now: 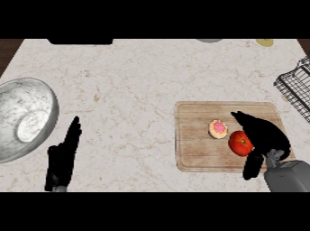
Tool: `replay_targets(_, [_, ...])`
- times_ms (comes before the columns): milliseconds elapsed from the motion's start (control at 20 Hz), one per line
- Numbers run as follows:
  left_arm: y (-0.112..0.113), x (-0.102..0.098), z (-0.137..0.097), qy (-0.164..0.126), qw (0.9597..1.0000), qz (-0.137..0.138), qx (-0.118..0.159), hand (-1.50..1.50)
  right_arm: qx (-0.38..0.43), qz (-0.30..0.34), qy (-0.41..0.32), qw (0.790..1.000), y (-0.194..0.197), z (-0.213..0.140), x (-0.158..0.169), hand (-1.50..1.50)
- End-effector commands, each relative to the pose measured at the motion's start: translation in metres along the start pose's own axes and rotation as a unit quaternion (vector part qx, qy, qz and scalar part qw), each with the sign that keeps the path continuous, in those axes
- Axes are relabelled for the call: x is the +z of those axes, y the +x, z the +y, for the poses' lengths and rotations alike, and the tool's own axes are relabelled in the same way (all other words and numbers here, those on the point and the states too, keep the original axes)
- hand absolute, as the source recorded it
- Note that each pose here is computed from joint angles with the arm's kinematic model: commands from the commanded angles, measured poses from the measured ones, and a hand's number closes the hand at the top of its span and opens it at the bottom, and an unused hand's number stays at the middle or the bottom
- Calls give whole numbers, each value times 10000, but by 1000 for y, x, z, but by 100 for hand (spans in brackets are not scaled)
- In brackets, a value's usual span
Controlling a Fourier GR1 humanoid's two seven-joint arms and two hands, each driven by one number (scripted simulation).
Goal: Pick the tomato from the cutting board and place it in the tiered basket
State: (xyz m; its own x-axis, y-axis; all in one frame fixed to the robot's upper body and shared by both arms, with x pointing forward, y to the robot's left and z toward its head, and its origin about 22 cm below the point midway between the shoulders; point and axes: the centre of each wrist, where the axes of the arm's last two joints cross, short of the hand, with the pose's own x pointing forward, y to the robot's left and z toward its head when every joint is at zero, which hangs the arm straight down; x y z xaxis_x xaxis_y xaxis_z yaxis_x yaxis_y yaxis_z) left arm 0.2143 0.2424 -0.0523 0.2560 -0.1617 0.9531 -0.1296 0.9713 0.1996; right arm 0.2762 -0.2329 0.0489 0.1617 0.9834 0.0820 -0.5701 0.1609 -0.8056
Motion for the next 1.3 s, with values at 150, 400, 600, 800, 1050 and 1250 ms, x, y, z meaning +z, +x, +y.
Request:
replay_targets(150, [-13, 2, -5, 21, 10000, 47, 51, 0, 68, -30, 32, 10000, -15, 21, -22, 150])
replay_targets(400, [2, 5, -2, 29, 10000, 81, 43, 0, 105, -328, -95, 9994, -8, 14, -13, 150])
replay_targets(600, [-8, 6, 11, -34, 9999, 93, 73, 0, 481, -634, -256, 9965, -11, 28, -31, 150])
replay_targets(800, [-5, 7, -12, 15, 9999, 107, 45, 0, 207, -46, -794, 9966, -37, 39, -30, 150])
replay_targets(1050, [-18, 13, 25, 454, 9986, 280, 74, 0, -1316, 2768, -1004, 9466, -167, 44, 7, 150])
replay_targets(1250, [-9, 8, 14, 276, 9994, 148, 120, 0, -2144, 3233, -1836, 9032, -192, 22, 40, 150])
